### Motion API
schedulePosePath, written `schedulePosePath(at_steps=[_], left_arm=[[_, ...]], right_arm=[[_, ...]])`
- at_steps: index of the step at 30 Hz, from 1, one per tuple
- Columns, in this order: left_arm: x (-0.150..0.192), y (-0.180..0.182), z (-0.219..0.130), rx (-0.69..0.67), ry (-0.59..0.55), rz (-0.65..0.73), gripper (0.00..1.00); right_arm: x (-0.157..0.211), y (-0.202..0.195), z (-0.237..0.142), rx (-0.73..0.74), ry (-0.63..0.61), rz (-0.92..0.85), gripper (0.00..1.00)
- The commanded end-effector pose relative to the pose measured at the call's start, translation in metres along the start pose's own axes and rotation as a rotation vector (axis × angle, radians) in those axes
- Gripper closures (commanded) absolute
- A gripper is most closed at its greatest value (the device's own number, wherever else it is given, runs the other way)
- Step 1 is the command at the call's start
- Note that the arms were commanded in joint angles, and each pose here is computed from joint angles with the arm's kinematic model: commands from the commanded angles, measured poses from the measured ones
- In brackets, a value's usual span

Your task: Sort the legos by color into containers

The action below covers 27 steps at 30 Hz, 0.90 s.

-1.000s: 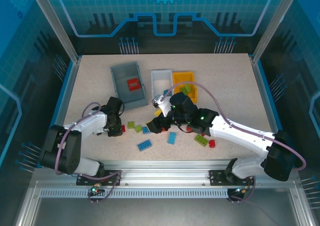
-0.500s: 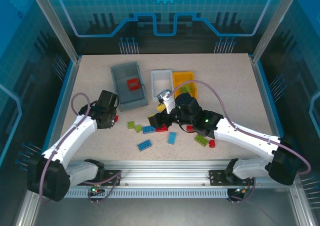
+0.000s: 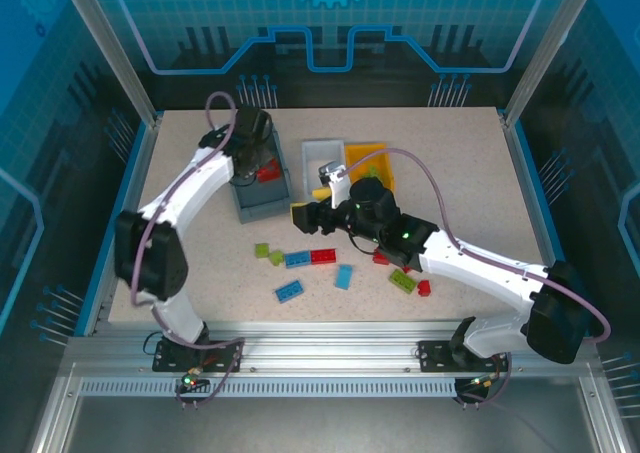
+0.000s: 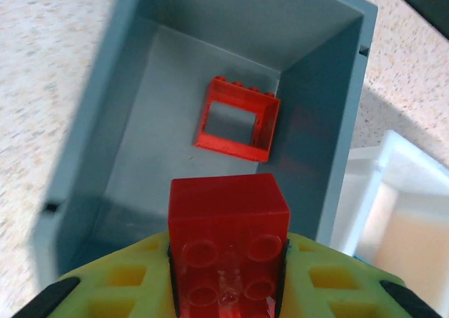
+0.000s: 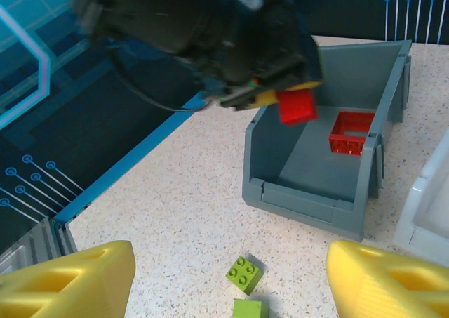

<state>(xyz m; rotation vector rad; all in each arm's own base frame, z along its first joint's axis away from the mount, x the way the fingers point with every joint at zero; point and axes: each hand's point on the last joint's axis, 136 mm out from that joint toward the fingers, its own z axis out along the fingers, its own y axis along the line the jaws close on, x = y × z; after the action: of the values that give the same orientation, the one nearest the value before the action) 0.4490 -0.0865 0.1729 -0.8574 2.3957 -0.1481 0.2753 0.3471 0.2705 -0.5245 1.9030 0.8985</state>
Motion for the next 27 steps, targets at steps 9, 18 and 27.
schedulePosePath(at_steps=[9,18,27], left_arm=[[0.021,-0.006,0.073,0.008,0.133,0.126,0.60],[0.016,-0.003,0.035,0.066,0.106,0.081,0.40],[0.029,-0.027,-0.082,0.310,0.041,0.142,0.43]], right_arm=[[-0.007,-0.017,-0.011,0.062,-0.021,0.035,0.26],[0.017,-0.046,-0.027,0.188,0.031,0.060,0.25],[0.097,-0.044,-0.023,0.132,0.391,-0.249,0.27]])
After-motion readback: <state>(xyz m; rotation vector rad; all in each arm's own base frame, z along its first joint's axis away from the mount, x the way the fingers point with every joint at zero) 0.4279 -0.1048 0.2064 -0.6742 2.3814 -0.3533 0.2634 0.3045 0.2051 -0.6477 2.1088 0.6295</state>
